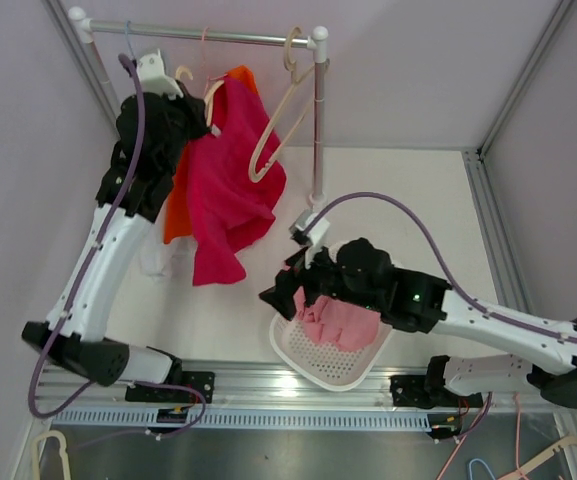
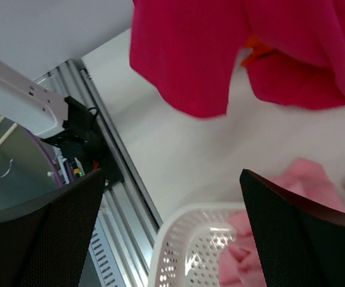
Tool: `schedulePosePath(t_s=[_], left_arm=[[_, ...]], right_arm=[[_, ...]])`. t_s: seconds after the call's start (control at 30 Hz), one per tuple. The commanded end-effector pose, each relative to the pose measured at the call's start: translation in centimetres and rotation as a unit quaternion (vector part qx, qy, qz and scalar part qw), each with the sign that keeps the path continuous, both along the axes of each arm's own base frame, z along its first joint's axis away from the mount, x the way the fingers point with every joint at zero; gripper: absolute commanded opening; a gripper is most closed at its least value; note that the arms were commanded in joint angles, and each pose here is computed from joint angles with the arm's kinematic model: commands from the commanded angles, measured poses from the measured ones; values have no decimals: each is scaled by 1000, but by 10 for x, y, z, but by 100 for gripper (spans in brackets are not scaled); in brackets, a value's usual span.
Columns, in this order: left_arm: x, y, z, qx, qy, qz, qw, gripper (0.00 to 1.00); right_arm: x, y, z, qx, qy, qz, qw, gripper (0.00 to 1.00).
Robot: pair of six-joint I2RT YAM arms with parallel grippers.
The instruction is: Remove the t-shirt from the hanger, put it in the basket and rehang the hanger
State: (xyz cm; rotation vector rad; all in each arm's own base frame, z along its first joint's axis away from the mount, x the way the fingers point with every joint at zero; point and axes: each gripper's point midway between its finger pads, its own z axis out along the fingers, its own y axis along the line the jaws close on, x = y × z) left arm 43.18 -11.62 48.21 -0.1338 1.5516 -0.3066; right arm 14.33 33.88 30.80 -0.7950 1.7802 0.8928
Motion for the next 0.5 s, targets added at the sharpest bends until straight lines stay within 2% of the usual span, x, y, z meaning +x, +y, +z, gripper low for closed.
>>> schedulePosePath(t_s=[0.0, 0.07, 0.17, 0.43, 0.47], left_arm=[[-48, 10, 26, -60, -52, 34, 996, 1], [-64, 26, 17, -64, -27, 74, 995, 1], [-77, 28, 0, -73, 0, 71, 995, 0], [-86, 25, -22, -88, 27, 60, 994, 1], [-86, 24, -25, -87, 30, 59, 994, 1]], right_arm=[[-22, 54, 46, 73, -71, 106, 989, 99], [-23, 72, 60, 104, -104, 109, 983, 99], [-15, 98, 58, 124, -123, 98, 980, 99], [-10, 158, 26, 116, -123, 95, 981, 99], [-9, 160, 28, 123, -124, 91, 980, 93]])
